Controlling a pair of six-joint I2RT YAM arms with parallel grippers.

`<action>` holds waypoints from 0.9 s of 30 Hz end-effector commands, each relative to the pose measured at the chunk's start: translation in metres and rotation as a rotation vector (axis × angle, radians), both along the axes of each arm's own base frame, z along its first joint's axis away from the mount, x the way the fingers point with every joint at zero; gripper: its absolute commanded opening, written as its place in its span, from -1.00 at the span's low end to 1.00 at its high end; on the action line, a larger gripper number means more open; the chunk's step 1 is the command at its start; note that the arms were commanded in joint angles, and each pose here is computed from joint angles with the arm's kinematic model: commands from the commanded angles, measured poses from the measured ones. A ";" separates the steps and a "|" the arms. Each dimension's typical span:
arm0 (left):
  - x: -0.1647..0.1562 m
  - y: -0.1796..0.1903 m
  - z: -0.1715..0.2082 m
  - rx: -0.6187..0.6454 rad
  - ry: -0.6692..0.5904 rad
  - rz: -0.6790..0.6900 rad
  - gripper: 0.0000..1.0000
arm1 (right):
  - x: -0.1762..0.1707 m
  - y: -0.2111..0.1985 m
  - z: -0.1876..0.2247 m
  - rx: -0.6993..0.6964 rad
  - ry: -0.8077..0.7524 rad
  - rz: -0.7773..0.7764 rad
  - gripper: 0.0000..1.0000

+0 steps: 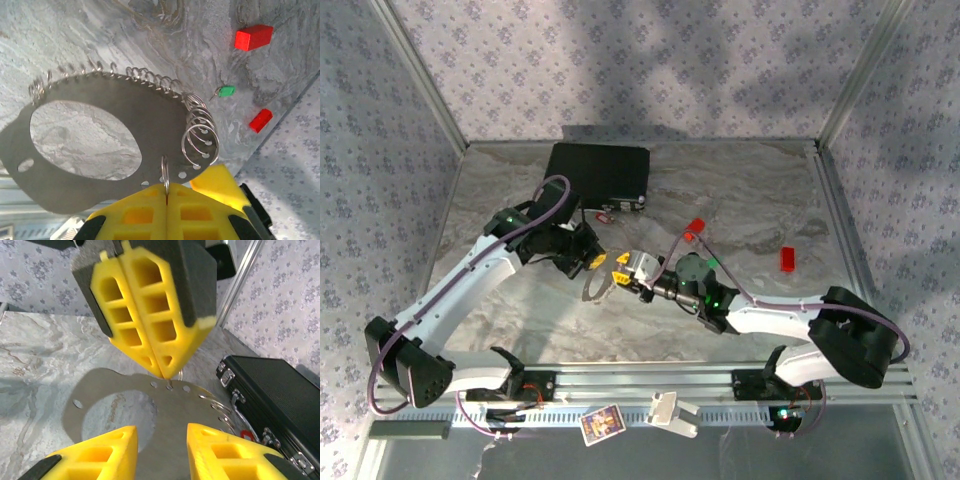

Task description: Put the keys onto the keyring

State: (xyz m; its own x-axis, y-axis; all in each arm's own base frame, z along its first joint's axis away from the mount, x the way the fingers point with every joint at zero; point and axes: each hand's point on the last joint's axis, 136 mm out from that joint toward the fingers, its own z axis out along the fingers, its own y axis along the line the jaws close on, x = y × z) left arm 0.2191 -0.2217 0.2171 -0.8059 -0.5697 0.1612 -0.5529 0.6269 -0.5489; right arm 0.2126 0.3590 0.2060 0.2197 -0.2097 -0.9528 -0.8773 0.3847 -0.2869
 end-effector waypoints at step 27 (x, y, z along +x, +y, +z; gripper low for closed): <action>-0.015 -0.014 0.008 -0.154 0.172 0.087 -1.00 | 0.001 0.023 0.026 0.109 -0.074 0.042 -0.49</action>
State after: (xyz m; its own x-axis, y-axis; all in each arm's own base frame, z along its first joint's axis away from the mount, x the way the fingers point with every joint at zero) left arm 0.2063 -0.2314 0.2170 -0.7349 -0.5925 0.3301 -0.6659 0.5380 -0.5168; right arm 0.2145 0.3741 0.2122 0.2585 -0.1500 -0.9543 -0.8756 0.3809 -0.2971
